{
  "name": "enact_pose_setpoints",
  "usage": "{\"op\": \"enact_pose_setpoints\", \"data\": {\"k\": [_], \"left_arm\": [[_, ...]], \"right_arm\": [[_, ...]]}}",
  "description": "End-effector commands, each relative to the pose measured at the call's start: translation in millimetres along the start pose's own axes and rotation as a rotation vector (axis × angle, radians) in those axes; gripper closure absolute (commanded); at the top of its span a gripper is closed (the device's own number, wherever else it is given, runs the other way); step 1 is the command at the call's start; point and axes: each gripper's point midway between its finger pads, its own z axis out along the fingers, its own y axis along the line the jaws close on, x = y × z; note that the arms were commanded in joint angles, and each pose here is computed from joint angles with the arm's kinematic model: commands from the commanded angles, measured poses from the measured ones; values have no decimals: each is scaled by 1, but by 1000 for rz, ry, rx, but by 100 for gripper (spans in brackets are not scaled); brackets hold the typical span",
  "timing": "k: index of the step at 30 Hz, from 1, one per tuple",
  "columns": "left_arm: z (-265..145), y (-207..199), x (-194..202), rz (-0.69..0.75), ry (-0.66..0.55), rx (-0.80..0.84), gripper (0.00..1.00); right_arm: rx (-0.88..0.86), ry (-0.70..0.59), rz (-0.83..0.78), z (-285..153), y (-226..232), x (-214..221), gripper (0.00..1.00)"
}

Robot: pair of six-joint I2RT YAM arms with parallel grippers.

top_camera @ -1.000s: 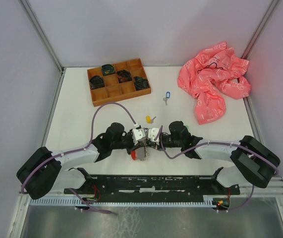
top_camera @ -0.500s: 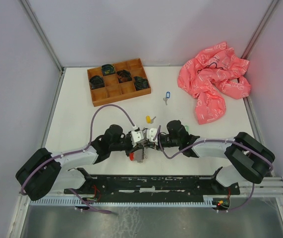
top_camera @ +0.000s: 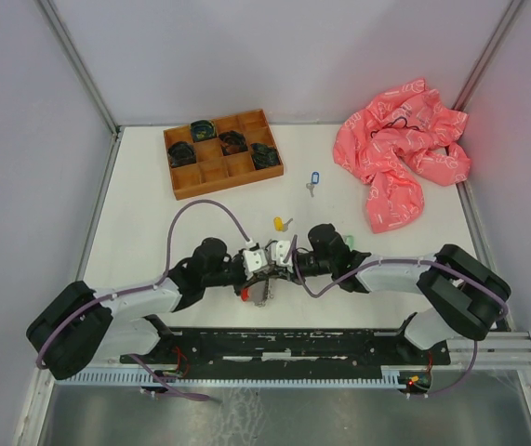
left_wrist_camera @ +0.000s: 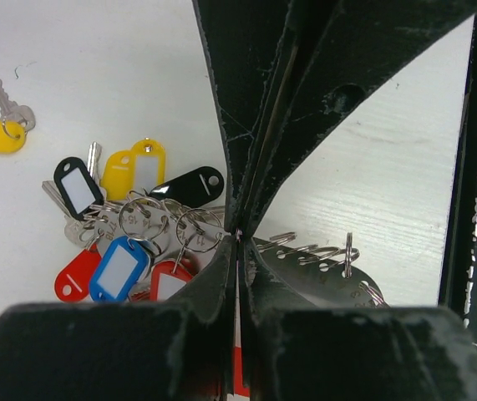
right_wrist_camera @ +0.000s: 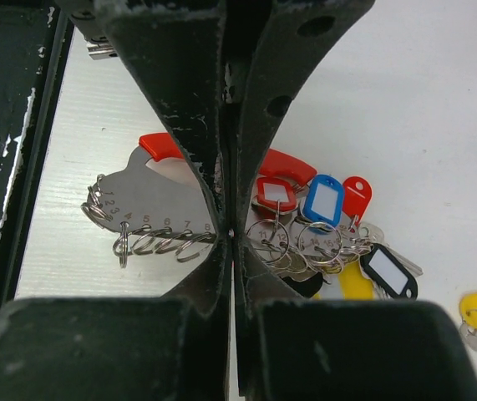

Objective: Put the keys on the keyring

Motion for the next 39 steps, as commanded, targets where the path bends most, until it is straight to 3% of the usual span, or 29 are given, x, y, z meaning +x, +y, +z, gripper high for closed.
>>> {"op": "enact_pose_setpoints", "data": {"k": [1, 10, 24, 39], "left_arm": [[0, 4, -37, 97, -143, -13, 96], [-11, 17, -39, 21, -244, -103, 73], [-21, 27, -46, -18, -349, -151, 70], [-16, 26, -48, -38, -368, -120, 72]], "right_arm": [[42, -30, -30, 2, -15, -18, 99], [138, -185, 6, -21, -34, -45, 99], [106, -293, 61, -25, -32, -58, 99], [73, -255, 114, -18, -24, -40, 99]]}}
